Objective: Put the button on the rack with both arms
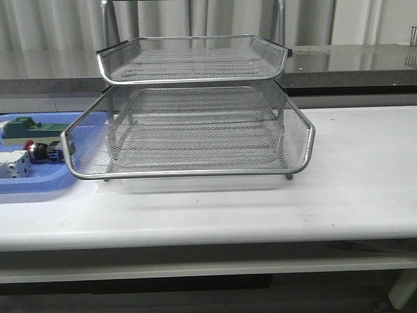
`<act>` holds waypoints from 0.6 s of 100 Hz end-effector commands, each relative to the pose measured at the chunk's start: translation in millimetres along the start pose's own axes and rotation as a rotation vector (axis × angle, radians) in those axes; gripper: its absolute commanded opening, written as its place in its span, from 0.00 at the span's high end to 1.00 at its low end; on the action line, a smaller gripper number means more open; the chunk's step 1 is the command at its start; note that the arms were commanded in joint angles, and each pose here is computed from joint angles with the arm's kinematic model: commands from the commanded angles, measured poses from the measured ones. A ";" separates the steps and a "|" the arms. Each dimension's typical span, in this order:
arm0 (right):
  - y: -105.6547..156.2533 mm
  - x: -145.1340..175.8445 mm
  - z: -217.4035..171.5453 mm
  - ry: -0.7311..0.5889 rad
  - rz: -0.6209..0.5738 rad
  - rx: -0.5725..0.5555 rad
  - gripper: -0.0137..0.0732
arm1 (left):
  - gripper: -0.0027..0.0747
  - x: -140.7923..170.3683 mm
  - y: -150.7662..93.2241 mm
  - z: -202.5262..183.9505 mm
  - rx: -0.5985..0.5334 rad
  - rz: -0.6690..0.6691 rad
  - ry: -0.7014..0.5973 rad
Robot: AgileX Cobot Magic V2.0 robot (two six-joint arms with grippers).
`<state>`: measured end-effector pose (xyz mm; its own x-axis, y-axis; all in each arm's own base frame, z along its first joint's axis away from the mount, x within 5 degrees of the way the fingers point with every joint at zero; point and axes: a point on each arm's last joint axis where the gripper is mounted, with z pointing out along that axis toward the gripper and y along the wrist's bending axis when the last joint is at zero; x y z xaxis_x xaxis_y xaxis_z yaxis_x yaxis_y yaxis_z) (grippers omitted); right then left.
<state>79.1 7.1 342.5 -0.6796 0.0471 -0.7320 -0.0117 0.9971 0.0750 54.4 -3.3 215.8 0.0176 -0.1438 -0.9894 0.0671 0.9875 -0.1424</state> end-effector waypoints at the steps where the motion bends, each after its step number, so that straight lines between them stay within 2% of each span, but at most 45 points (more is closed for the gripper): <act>1: 0.4 -11.5 -7.2 -0.083 -0.006 -0.001 0.92 | 0.99 -33.7 -4.9 -3.4 0.011 -0.031 -0.072; 30: 0.4 -11.5 -7.2 -0.083 -0.006 -0.001 0.92 | 0.99 -97.1 -13.2 28.5 -0.029 -0.022 0.123; 45: 0.4 -11.5 -7.2 -0.083 -0.006 -0.001 0.92 | 0.99 -121.2 -15.9 62.8 -0.068 -0.006 0.327; 60: 0.4 -11.5 -7.2 -0.083 -0.006 -0.001 0.92 | 0.99 -128.7 -14.9 100.4 -0.112 0.050 0.545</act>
<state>79.1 7.1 342.5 -0.6796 0.0471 -0.7320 -0.0117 0.9971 0.0750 130.7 -5.8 330.1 -0.4716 -0.1090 -0.8750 -0.0297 0.9937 -0.1078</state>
